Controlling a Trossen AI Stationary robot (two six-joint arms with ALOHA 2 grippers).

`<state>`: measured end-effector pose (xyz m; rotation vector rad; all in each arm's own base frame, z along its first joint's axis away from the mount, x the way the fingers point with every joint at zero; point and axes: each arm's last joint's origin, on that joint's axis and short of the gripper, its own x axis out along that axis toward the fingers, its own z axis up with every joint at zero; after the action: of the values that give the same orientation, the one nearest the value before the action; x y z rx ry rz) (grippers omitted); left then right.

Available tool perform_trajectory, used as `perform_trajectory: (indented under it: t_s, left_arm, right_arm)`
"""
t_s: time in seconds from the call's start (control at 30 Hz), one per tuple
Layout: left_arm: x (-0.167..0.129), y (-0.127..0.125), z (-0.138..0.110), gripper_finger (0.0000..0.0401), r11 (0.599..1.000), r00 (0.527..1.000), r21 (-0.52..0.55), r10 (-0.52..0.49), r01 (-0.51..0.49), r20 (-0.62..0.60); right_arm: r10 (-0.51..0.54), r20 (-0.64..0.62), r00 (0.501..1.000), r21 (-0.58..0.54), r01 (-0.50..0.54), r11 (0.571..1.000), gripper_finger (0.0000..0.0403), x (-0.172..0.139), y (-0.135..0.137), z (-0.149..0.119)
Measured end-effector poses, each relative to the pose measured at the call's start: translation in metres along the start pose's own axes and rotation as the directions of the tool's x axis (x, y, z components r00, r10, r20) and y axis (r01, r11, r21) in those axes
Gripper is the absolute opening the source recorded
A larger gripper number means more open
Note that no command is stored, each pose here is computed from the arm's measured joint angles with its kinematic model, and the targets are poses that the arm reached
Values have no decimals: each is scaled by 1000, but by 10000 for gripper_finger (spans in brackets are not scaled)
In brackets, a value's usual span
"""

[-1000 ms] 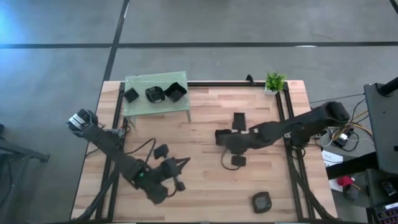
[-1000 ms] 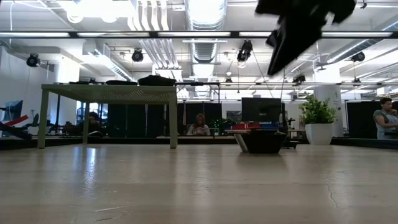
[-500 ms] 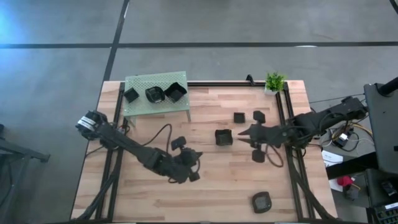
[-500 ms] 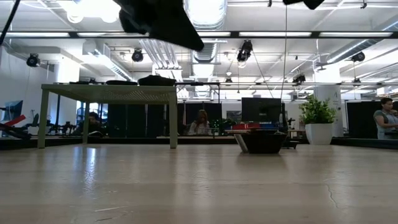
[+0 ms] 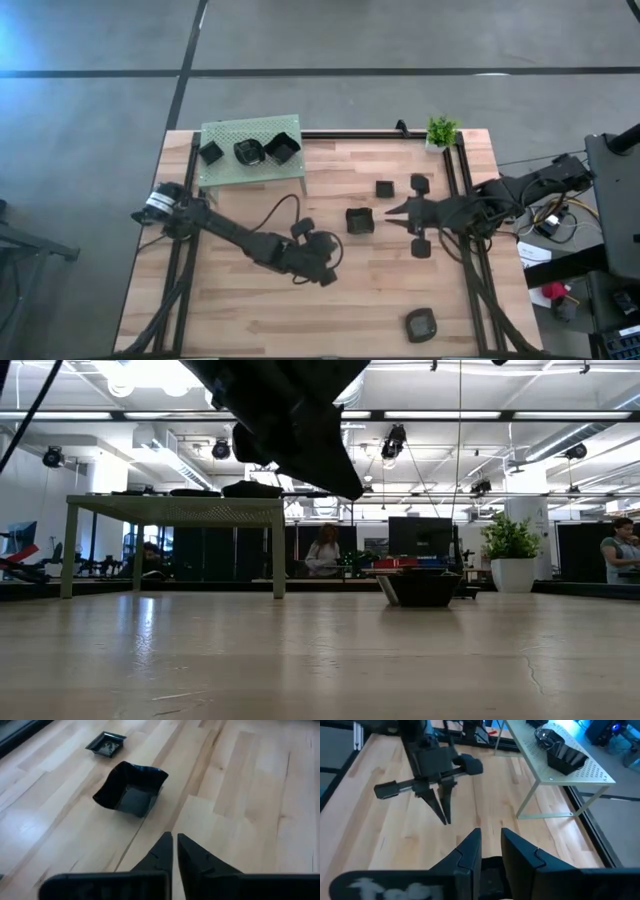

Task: Pick & Place Mini shaped plates
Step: Stack the black wave square shaped plate on top of the wave square shaped plate on the shelf

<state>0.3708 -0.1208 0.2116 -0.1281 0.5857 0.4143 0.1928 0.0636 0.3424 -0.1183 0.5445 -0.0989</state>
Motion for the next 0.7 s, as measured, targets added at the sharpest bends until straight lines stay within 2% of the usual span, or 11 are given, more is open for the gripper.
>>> perform_trajectory:
  t_s: [0.1,0.23,0.37,0.5,0.6,0.7]
  left_arm:
    - [3,4,6,45,1000,1000,-29,4,-4,5]
    - [11,16,16,76,977,1000,-212,19,-18,6]
    - [21,31,23,90,926,999,-376,47,-45,-1]
    - [31,46,27,92,854,998,-517,58,-60,-19]
    - [39,54,26,92,805,997,-589,66,-73,-34]
    - [51,55,20,92,777,995,-622,81,-99,-57]
  right_arm:
    - [-2,-17,1000,-10,2,1000,73,4,2,-1]
    - [-2,-23,1000,-26,2,1000,70,6,3,-2]
    - [-2,-20,1000,-29,1,1000,65,5,2,-2]
    - [-1,-16,1000,-34,1,999,64,4,2,-1]
    - [-1,-16,1000,-34,1,999,64,4,2,-1]
    - [-2,-16,1000,-34,1,999,63,4,2,-1]
